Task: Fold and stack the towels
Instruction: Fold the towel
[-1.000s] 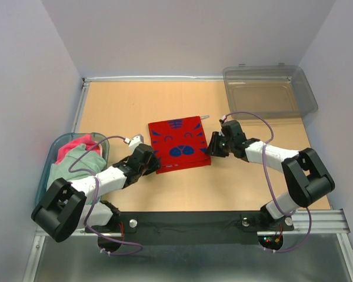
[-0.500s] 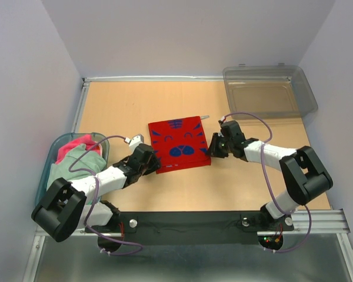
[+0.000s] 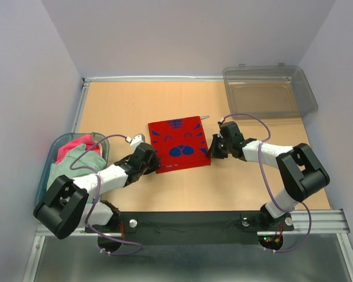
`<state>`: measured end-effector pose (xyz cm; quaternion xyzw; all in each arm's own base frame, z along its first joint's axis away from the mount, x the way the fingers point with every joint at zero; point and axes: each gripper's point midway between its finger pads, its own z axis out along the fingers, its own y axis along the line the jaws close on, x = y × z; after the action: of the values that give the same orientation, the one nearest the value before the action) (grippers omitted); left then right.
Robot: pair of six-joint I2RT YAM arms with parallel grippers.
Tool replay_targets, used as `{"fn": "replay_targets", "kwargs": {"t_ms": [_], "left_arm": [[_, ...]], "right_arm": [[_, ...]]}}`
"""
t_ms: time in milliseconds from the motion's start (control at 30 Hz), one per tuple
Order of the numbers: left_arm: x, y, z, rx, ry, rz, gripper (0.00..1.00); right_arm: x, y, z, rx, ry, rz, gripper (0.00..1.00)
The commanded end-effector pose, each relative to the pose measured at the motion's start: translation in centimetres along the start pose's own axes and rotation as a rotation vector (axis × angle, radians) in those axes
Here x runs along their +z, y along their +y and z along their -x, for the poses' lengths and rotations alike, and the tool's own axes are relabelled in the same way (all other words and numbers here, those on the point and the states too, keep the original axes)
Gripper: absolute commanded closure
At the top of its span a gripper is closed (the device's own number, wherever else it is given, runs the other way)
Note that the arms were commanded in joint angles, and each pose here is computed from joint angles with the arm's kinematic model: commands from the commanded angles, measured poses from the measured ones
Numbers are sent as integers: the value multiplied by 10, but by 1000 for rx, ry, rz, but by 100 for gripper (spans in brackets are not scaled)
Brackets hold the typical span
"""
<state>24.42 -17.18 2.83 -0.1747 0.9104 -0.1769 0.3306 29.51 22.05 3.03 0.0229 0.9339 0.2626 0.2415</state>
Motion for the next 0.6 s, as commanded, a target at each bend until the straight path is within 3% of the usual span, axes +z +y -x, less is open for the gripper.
{"fn": "replay_targets", "kwargs": {"t_ms": [0, 267, 367, 567], "left_arm": [[0, -13, 12, 16, -30, -12, 51], [7, -11, 11, 24, -18, 20, 52], [6, -13, 14, 27, -21, 19, 59], [-2, -27, 29, 34, -60, -7, 62]], "right_arm": [[0, 7, 15, -16, -62, 24, 99], [-1, 6, 14, -18, -65, 27, 99], [-1, 5, 13, -18, -64, 26, 99], [-1, 6, 13, -18, -68, 31, 99]]}}
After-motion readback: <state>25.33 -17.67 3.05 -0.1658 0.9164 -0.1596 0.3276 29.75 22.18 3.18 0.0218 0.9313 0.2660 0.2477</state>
